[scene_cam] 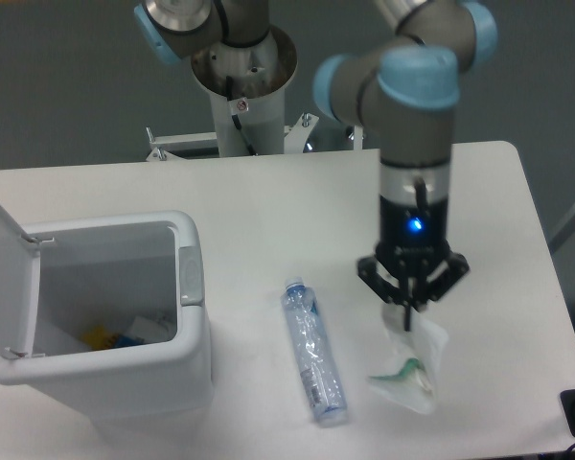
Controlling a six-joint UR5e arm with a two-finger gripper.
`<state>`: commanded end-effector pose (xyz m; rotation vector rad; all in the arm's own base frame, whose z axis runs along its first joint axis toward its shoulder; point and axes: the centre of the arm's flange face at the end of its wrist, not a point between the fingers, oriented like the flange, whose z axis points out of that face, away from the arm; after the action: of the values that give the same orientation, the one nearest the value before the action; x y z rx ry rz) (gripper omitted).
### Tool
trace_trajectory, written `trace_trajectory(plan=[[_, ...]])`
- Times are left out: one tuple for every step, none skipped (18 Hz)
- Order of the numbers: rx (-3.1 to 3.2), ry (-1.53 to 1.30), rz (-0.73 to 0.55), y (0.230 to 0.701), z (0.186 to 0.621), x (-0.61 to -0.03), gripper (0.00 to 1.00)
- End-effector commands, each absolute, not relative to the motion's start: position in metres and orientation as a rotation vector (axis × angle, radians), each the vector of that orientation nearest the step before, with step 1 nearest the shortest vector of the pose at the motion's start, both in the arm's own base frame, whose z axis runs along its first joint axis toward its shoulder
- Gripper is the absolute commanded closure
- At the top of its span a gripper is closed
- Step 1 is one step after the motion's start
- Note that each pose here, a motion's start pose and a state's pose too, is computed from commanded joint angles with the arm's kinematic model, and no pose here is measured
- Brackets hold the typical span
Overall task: Place the trash in the trash can
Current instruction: 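Lift the bag and carry it over the white trash bin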
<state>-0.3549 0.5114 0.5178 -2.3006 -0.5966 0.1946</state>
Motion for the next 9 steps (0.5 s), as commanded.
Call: trace_trajectory(plan=[[-2.273, -0.603, 0.177, 0.512, 0.533, -0.334, 1.0], [-2.256, -0.606, 0.148, 0.516, 0.542, -0.313, 1.0], [-2.242, -0.602, 0.125, 0.522, 0.551, -0.288, 1.0], [-2.229, -0.592, 0.108, 0.523, 0.56, -0.268, 1.0], [-2.224, -0.57, 0.092, 0.526, 0.565, -0.253, 1.0], [-2.226, -0.538, 0.074, 0.53, 0.569, -0.231, 1.0], [-2.237, -0.508, 0.052, 0.535, 0.567, -0.21, 1.0], [-2.266, -0.462, 0.012, 0.543, 0.556, -0.18, 1.0], [-2.287, -0.422, -0.005, 0.547, 0.549, -0.161, 1.0]])
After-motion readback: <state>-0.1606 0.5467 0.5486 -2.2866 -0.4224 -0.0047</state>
